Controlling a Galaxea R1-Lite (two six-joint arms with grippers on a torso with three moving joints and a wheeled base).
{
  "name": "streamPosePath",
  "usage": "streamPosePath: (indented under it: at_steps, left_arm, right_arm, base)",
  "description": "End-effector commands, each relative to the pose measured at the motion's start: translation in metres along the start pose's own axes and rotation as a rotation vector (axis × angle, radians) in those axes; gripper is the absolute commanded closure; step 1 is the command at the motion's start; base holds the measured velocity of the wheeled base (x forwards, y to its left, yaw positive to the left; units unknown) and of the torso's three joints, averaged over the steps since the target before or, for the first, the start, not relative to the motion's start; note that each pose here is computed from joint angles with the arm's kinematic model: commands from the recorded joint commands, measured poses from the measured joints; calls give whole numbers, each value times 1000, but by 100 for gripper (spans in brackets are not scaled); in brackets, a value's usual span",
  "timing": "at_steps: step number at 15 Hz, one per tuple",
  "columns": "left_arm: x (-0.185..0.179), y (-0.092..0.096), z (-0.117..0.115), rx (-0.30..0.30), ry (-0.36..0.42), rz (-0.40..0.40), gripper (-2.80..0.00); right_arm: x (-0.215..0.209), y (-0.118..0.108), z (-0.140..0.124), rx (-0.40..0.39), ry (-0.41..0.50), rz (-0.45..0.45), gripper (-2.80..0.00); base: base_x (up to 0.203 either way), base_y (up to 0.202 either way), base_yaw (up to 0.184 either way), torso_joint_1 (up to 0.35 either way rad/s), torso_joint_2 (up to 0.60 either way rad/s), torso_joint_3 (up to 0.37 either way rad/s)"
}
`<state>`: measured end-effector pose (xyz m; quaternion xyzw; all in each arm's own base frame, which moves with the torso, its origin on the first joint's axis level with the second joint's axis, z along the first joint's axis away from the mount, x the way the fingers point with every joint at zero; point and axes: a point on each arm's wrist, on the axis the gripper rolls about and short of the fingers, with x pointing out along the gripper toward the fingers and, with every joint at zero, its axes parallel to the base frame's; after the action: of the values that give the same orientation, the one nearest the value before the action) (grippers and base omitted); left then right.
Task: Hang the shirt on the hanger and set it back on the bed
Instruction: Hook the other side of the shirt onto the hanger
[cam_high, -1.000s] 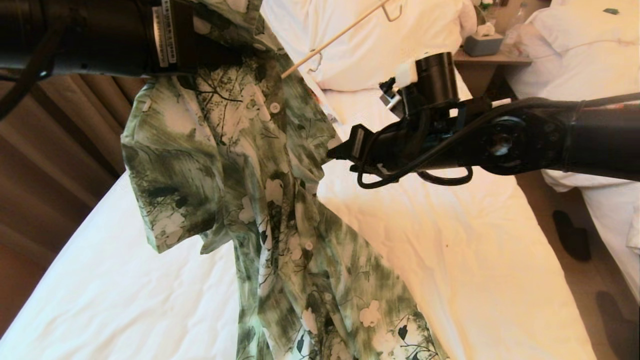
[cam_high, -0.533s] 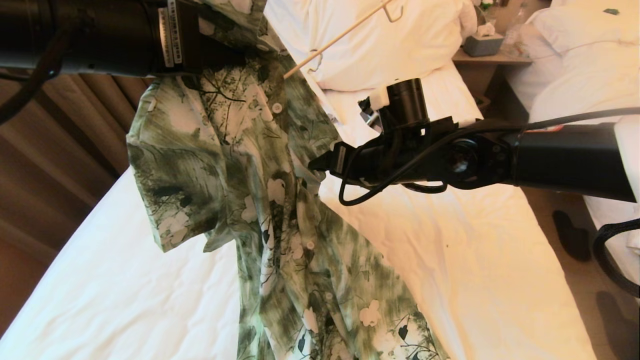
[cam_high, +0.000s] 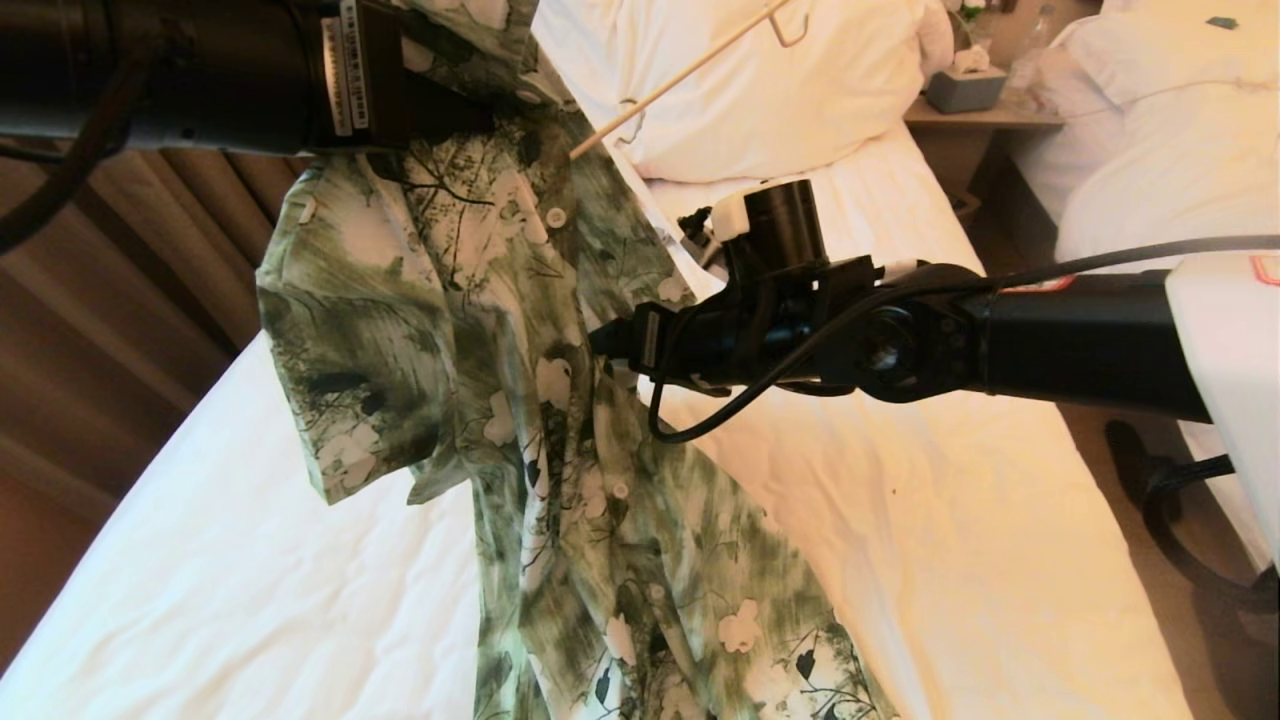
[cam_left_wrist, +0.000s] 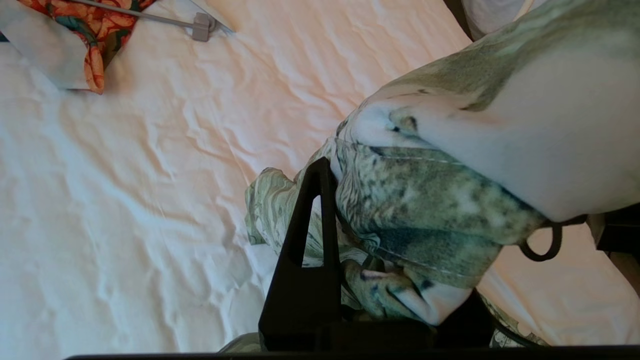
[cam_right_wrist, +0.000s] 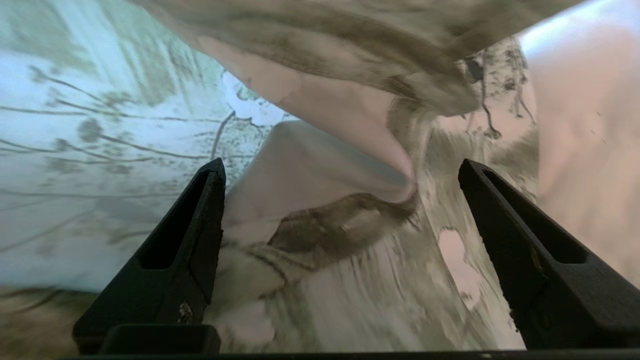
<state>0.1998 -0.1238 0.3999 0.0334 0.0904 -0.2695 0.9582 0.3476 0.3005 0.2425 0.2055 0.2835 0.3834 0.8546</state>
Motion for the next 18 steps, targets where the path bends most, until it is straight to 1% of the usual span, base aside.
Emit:
streamPosePath:
  at_steps: [1,3,6,8,10,12,13,16,18]
  left_arm:
    - [-1,0,0,0,-1,1,0]
    - [-4,0,4,1,-5,1,0]
    - [-9,0,8,0,1,-3,0]
    - [-11,-1,10,1,-8,-8,0]
    - [-11,-2,10,2,-11,-10,0]
    - [-13,-2,11,2,-12,-12,0]
    - [-13,-2,10,2,-12,-12,0]
    - [-14,-2,10,1,-12,-13,0]
    - [-16,-2,9,-3,-8,-14,0]
  right_arm:
    - [12,-6,-8,-1,15,-4,-280]
    - [16,-9,-8,-6,10,-6,-280]
    - [24,-11,-7,-26,-46,20,-280]
    - [30,-13,-9,-31,-61,27,-280]
    - [41,-16,-12,-41,-105,36,-280]
    - [45,-10,-14,-52,-148,51,-280]
    - [45,-7,-14,-54,-153,55,0]
    - [45,-6,-15,-53,-173,26,0]
    - [41,-10,-9,-47,-204,-8,0]
  base:
    - [0,0,0,0,0,0]
    - [0,0,0,0,0,0]
    - [0,0,0,0,0,0]
    - [0,0,0,0,0,0]
    - [0,0,0,0,0,0]
    - [0,0,0,0,0,0]
    - [0,0,0,0,0,0]
    - [0,0,0,0,0,0]
    - [0,0,0,0,0,0]
